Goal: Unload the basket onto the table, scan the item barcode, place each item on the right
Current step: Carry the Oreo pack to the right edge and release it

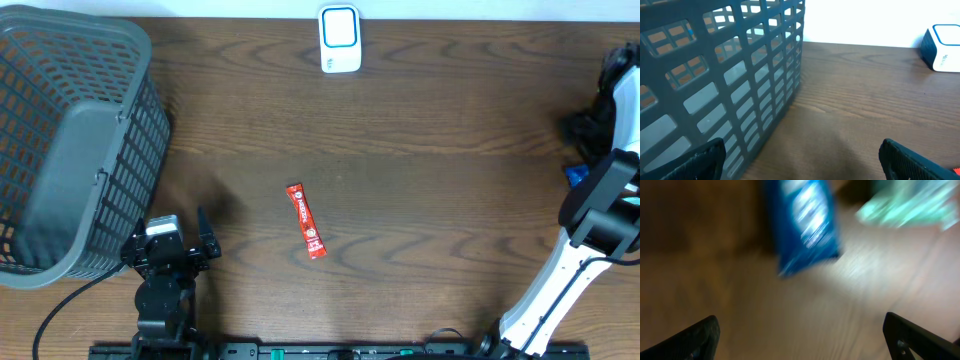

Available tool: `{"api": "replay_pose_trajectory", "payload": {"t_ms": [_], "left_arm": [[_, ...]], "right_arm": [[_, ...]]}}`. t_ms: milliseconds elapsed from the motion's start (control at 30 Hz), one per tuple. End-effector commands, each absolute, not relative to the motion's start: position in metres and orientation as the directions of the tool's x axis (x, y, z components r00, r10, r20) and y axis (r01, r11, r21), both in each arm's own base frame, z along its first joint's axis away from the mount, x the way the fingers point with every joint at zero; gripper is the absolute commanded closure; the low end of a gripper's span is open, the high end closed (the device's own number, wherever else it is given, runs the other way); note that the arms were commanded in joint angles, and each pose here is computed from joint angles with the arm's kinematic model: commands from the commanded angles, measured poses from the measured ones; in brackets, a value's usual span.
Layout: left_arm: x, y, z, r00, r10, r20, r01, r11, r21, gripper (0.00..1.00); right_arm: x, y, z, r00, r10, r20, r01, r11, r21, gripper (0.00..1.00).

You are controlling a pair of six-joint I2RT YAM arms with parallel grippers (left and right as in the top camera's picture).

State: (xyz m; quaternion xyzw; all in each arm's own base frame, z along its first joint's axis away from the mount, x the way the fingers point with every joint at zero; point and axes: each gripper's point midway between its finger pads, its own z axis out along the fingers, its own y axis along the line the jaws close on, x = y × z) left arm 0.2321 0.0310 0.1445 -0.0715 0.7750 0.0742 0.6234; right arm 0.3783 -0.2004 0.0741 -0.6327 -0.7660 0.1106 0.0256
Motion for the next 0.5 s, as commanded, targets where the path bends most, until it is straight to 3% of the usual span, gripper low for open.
{"api": "replay_pose_trajectory", "payload": {"t_ms": [0, 100, 200, 300, 467], "left_arm": [[0.232, 0.033, 0.131, -0.246, -0.001, -0.969, -0.208, 0.977, 0.051, 0.02], [0.232, 0.033, 0.131, -0.246, -0.001, -0.969, -0.208, 0.977, 0.051, 0.02], [0.232, 0.033, 0.131, -0.246, -0.001, -0.969, -0.208, 0.977, 0.051, 0.02], [0.232, 0.033, 0.131, -0.246, -0.001, -0.969, -0.208, 0.977, 0.051, 0.02], [0.232, 0.033, 0.131, -0.246, -0.001, -0.969, -0.208, 0.977, 0.051, 0.02]], "right_arm": [[0.412, -0.130, 0.111, -0.289, 0.957, 0.030, 0.957, 0.288, 0.010, 0.01], [0.424, -0.089, 0.123, -0.388, 0.920, 0.050, 0.920, 0.384, 0.071, 0.01], [0.436, -0.041, 0.130, -0.563, 0.825, 0.047, 0.823, 0.554, 0.123, 0.01], [0.436, 0.028, 0.133, -0.798, 0.598, 0.068, 0.599, 0.779, 0.185, 0.01], [0.427, 0.108, 0.134, -0.970, 0.240, 0.020, 0.239, 0.945, 0.224, 0.01]]}}
